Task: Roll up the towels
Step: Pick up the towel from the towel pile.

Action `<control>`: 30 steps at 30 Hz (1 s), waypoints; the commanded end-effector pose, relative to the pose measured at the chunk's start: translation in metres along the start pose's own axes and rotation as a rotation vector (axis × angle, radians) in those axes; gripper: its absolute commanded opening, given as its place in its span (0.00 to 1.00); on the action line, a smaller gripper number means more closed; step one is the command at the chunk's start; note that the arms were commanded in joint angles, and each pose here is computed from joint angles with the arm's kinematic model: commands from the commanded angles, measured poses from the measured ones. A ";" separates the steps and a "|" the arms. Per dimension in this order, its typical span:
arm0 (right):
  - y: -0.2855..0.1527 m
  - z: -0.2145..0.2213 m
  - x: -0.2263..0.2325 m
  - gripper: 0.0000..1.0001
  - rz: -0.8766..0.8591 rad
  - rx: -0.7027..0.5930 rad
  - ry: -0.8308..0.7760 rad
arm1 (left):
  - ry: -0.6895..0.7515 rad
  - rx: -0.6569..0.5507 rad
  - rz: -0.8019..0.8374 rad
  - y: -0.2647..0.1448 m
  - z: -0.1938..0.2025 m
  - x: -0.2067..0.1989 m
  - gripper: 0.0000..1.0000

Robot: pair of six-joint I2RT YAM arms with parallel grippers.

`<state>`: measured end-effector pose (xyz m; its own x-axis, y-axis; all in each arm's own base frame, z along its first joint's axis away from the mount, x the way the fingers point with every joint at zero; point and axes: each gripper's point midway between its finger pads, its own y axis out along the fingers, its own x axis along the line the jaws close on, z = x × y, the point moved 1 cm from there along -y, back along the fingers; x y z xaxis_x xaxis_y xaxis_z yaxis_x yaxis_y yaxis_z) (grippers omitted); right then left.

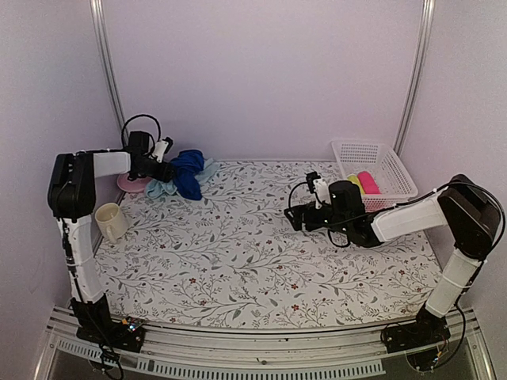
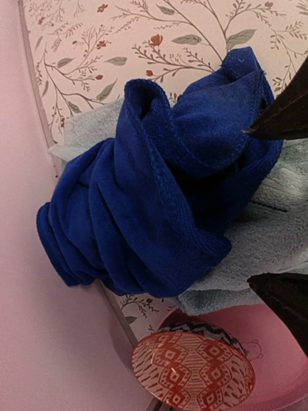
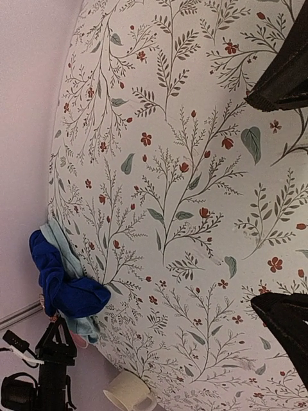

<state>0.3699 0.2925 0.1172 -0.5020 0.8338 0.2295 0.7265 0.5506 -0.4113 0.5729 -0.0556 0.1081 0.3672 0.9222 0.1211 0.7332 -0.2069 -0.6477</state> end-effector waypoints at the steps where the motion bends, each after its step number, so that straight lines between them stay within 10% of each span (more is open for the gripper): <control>1: 0.002 -0.006 -0.001 0.99 0.002 -0.033 -0.010 | 0.015 0.058 -0.038 0.014 0.005 0.007 0.66; 17: 0.006 0.000 -0.003 0.99 0.007 -0.014 -0.014 | 0.129 0.008 -0.105 0.023 -0.025 0.016 0.00; 30: 0.008 0.003 0.001 0.99 -0.013 0.000 -0.026 | 0.265 -0.154 0.076 -0.048 -0.077 -0.057 0.00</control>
<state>0.3712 0.2938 0.1115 -0.5092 0.8330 0.2163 0.7247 0.5506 -0.4144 0.5835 -0.0900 0.1281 0.4644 0.8429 0.2717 0.7457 -0.2067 -0.6334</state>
